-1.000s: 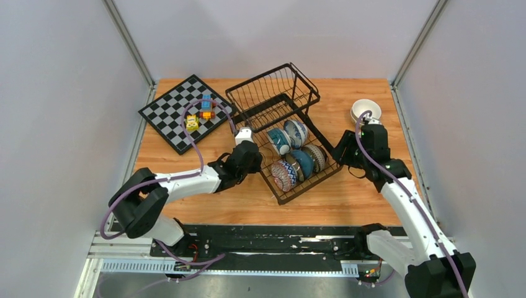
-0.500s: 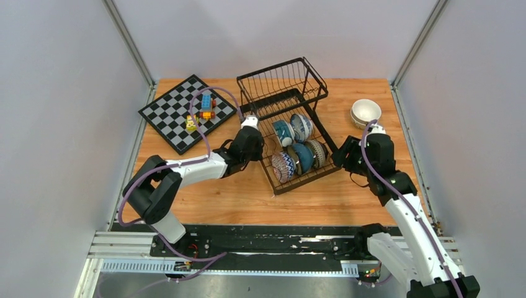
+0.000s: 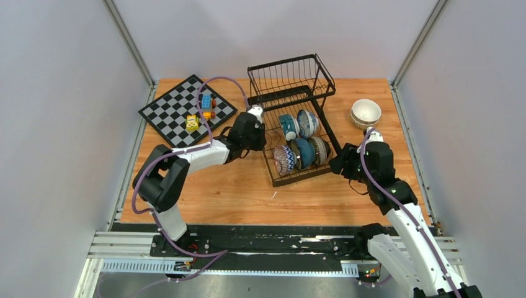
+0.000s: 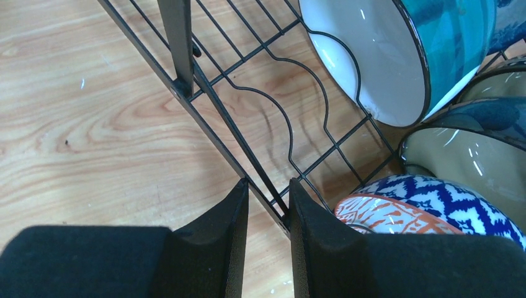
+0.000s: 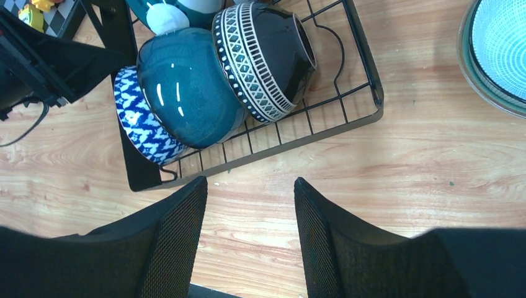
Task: Unload the bowls from the dish rack
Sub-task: Adjust the dish rack at the center of the board.
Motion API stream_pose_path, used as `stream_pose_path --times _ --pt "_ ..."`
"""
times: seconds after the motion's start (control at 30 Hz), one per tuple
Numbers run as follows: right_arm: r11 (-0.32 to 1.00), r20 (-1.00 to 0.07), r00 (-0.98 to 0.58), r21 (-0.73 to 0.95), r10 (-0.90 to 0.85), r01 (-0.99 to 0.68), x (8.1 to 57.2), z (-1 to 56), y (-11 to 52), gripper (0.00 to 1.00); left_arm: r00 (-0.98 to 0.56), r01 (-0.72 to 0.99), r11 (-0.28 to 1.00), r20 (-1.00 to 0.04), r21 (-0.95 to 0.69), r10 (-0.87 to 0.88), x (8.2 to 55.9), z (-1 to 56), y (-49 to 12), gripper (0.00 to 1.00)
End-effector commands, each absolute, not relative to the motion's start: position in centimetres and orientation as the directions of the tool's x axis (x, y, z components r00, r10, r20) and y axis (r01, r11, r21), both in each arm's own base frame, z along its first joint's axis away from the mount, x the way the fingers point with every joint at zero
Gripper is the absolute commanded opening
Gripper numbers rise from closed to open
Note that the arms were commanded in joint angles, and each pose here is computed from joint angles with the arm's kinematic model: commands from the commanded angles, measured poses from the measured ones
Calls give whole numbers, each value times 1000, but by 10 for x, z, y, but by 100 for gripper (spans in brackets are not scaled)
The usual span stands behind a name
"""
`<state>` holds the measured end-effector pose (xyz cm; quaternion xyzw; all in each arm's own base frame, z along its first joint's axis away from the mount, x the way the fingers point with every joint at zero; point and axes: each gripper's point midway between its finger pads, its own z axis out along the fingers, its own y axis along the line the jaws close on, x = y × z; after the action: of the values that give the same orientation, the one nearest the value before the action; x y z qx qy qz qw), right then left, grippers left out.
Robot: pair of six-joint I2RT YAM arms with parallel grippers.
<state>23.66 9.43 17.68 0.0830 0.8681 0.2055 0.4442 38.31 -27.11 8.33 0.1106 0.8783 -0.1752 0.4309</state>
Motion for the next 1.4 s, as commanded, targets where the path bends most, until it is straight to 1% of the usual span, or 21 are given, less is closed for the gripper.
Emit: stream_pose_path --times 0.0,0.3,0.57,0.63,0.7,0.77,0.87,0.97,1.17,1.23,1.37 --pt "914 -748 -598 401 289 -59 230 170 95 57 -461 540 841 -850 -41 254 403 99 -266 0" --pt "915 -761 -596 391 257 -105 228 175 104 57 -430 545 838 -847 33 313 435 99 -230 0" --pt "912 -763 -608 382 220 -149 219 169 111 56 -429 561 816 -793 143 433 460 86 -219 0" --pt "914 -763 -612 374 207 -158 217 167 111 56 -462 562 818 -773 123 434 459 80 -215 0" --pt "917 -765 -613 364 197 -160 216 165 111 56 -478 555 826 -774 101 416 459 80 -213 0" --pt "920 -770 -609 358 192 -163 216 166 110 56 -491 543 837 -783 67 381 455 82 -212 2" --pt "919 -772 -605 358 193 -164 217 168 110 56 -491 523 852 -811 18 318 446 97 -212 12" --pt "918 -777 -599 359 194 -167 217 170 111 56 -510 499 867 -808 1 295 435 106 -206 32" --pt "913 -777 -597 369 201 -172 216 174 112 56 -481 463 887 -841 -2 249 421 125 -196 59" --pt "912 -777 -595 371 204 -172 216 175 112 56 -483 461 887 -840 -2 249 418 126 -194 63" --pt "911 -780 -591 374 208 -173 215 176 112 56 -505 480 877 -823 -18 259 410 124 -195 67"
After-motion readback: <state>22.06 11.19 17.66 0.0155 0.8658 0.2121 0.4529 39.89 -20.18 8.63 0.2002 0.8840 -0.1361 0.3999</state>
